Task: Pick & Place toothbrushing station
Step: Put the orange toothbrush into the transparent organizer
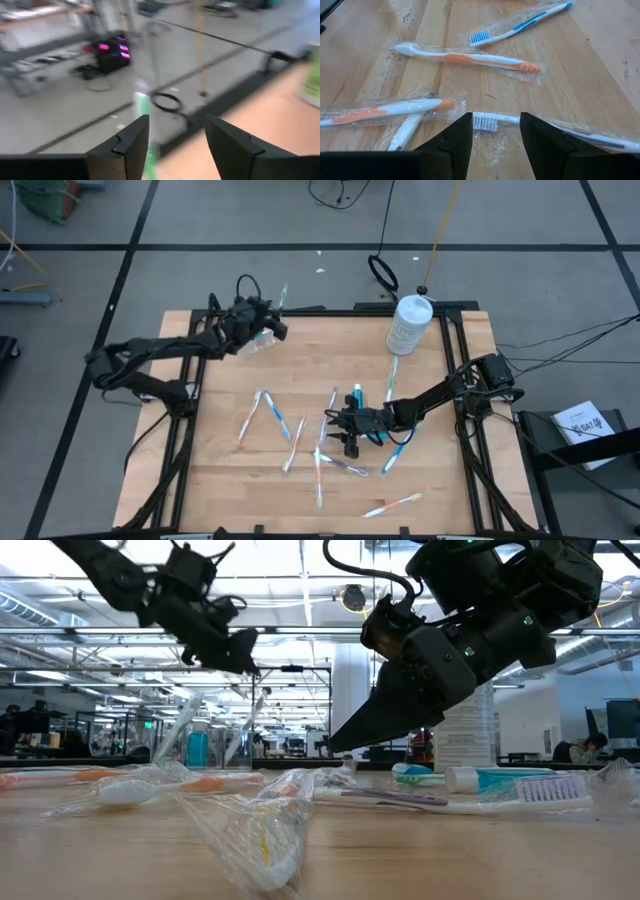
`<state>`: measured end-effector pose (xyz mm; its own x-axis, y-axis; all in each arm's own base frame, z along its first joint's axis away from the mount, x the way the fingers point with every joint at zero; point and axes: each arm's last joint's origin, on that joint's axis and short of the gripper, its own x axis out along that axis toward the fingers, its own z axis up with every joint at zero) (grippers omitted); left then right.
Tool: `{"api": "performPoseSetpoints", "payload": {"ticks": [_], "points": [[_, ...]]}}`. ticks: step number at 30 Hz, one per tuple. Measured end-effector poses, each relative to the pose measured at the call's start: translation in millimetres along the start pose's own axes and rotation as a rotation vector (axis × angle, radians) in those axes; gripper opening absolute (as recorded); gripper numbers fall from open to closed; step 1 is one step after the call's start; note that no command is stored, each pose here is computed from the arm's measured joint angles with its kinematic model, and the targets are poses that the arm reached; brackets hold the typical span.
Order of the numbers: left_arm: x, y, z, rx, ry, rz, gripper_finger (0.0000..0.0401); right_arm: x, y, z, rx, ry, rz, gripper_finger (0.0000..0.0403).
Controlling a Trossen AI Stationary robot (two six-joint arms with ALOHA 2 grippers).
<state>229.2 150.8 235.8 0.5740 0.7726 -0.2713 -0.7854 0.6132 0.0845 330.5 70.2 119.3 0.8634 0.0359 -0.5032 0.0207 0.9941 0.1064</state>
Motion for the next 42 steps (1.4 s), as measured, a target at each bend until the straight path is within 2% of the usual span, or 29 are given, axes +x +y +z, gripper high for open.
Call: {"api": "performPoseSetpoints", "payload": {"ticks": [3,6,12,15,19,23,29,35,42], "points": [[-21,-5,1,-0.019,0.078,-0.097,0.0195,0,0,0,0.0,0.0,0.0,0.0155],[-40,-9,-3,-0.057,0.178,-0.13,0.0187,0,0,0,0.0,0.0,0.0,0.0155],[-71,-16,-27,-0.171,0.513,-0.212,0.017,0,0,0,0.008,0.0,0.0,0.0155],[-82,-20,-40,-0.19,0.671,-0.212,0.0164,0,0,0,0.008,0.0,0.0,0.0155],[-92,-25,-56,-0.183,0.838,-0.15,0.0159,0,0,0,0.012,0.0,0.001,0.0155],[-97,-34,-65,-0.208,0.893,-0.103,0.0157,0,1,0,0.011,0.0,0.002,0.0155],[-101,-55,-84,-0.204,0.951,-0.169,0.0156,0,1,0,0.011,0.0,0.002,0.0155],[-104,-70,-103,-0.231,1.024,-0.111,0.0156,0,1,0,0.011,0.0,0.002,0.0155],[-103,-84,-120,-0.162,1.038,-0.082,0.0156,0,1,0,0.011,0.001,0.002,0.0155]]}}
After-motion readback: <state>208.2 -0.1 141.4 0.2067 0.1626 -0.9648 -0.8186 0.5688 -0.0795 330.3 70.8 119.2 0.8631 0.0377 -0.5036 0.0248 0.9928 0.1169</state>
